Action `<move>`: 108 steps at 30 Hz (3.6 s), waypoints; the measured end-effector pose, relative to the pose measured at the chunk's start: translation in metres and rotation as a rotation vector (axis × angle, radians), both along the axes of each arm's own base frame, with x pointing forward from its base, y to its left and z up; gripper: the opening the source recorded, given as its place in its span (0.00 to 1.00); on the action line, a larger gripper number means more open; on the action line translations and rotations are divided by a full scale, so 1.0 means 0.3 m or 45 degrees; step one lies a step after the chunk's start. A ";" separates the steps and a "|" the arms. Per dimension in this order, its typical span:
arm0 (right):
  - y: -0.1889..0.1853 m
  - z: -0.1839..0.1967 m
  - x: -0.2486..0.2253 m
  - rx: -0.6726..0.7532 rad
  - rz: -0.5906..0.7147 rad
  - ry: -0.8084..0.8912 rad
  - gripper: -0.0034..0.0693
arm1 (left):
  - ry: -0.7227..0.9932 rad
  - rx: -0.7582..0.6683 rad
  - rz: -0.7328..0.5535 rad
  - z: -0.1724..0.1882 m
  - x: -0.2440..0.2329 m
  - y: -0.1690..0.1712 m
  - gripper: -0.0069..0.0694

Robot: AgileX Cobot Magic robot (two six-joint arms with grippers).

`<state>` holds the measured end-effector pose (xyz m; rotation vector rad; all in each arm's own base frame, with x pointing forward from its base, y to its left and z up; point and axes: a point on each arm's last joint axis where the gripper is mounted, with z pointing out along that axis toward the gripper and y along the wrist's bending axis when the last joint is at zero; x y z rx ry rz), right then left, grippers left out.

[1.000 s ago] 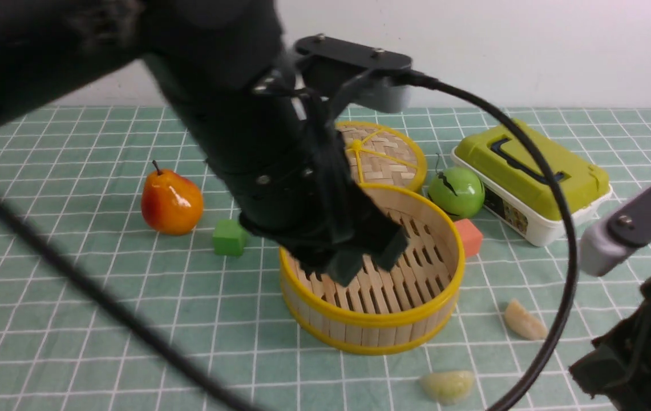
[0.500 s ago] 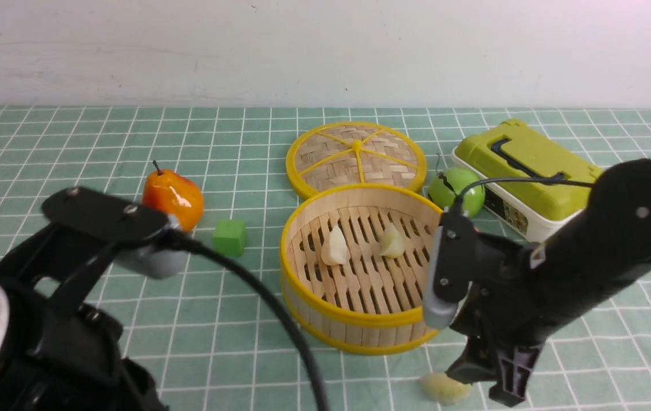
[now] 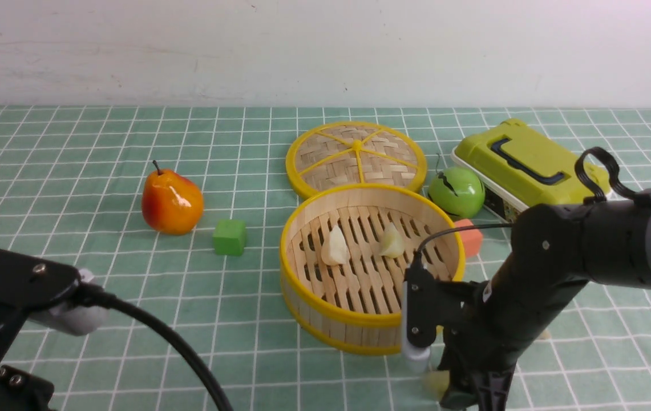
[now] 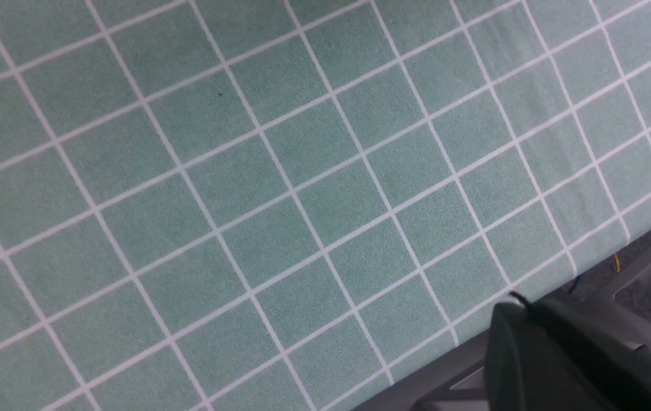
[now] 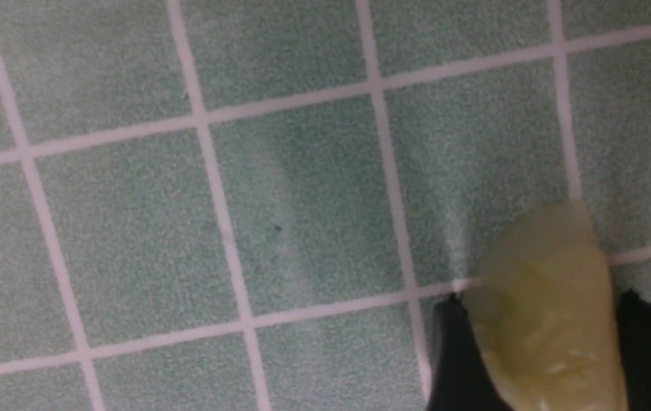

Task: Put the dumplings into the steamer on the table with the blue tablecloth.
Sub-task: 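Reach for and grasp a dumpling lying on the table beside the steamer, then place the dumpling in the bamboo steamer basket with the right gripper, then reach for and grasp a dumpling lying on the table beside the steamer, then place the dumpling in the bamboo steamer basket with the right gripper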

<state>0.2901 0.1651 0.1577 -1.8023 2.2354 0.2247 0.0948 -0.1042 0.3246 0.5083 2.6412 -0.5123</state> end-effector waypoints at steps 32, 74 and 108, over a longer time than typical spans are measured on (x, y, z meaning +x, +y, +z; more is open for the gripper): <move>0.242 0.360 0.224 0.271 -0.810 0.054 0.39 | -0.119 -0.093 0.001 0.020 0.023 -0.018 0.13; -0.218 0.051 0.264 -0.120 -1.173 0.133 0.71 | -0.131 -0.068 -0.001 0.018 0.026 -0.013 0.18; 0.202 0.141 0.308 0.109 -0.947 0.054 0.41 | -0.264 -0.040 0.001 0.029 0.051 -0.008 0.21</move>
